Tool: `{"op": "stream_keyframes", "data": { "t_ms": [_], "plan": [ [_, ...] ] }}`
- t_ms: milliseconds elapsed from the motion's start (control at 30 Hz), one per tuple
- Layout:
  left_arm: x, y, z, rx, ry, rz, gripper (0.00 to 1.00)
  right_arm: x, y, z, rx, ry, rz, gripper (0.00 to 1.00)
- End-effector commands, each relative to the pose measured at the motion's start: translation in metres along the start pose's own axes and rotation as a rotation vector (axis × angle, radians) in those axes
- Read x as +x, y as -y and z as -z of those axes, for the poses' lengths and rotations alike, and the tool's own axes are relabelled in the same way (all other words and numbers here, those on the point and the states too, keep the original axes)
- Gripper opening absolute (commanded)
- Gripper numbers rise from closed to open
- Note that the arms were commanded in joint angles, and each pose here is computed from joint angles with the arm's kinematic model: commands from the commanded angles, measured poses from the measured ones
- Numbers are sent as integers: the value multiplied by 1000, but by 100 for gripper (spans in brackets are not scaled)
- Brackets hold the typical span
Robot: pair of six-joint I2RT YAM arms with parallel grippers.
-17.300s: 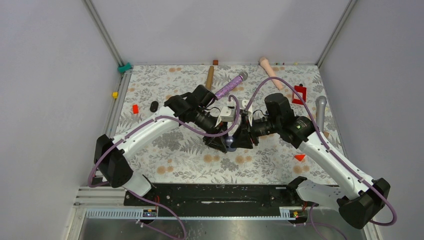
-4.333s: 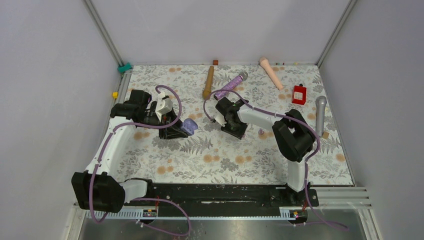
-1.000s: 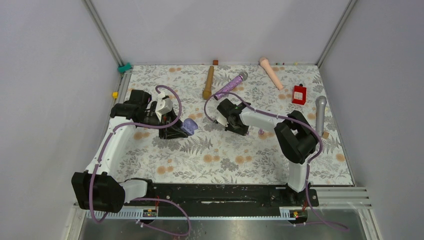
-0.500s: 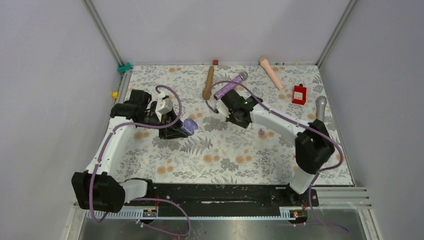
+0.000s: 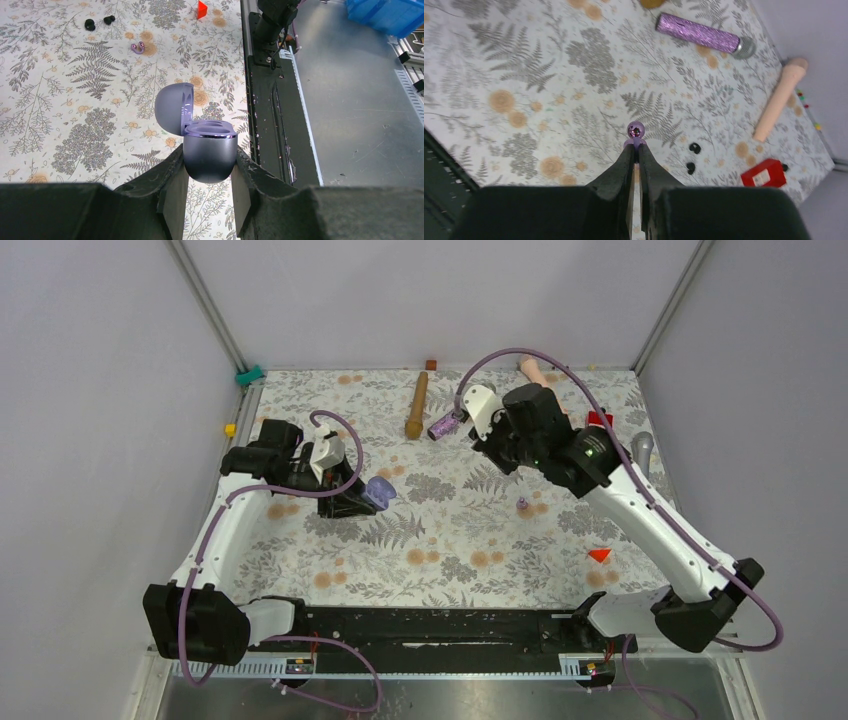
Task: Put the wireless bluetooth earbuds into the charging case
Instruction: Pick up the earbud from the center of the board, then place the earbud in the charging case.
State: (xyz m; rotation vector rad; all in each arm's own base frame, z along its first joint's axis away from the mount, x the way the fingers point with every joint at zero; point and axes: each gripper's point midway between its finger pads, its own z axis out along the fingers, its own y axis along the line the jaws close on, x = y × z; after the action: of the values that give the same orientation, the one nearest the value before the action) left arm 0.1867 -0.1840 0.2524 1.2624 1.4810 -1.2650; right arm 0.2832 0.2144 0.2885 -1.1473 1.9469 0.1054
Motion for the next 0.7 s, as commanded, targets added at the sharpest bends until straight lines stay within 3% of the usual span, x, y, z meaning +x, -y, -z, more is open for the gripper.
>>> {"op": "stream_keyframes", "data": {
  "t_ms": [0, 267, 667],
  "plan": [
    [-13, 3, 0, 18, 49, -52, 0, -33, -27, 32, -162, 167, -64, 4],
    [-13, 4, 5, -20, 15, -90, 0, -66, -56, 67, -331, 371, -131, 5],
    [-37, -1, 14, -61, 17, -127, 0, -87, -70, 101, -444, 437, -166, 7]
  ]
}}
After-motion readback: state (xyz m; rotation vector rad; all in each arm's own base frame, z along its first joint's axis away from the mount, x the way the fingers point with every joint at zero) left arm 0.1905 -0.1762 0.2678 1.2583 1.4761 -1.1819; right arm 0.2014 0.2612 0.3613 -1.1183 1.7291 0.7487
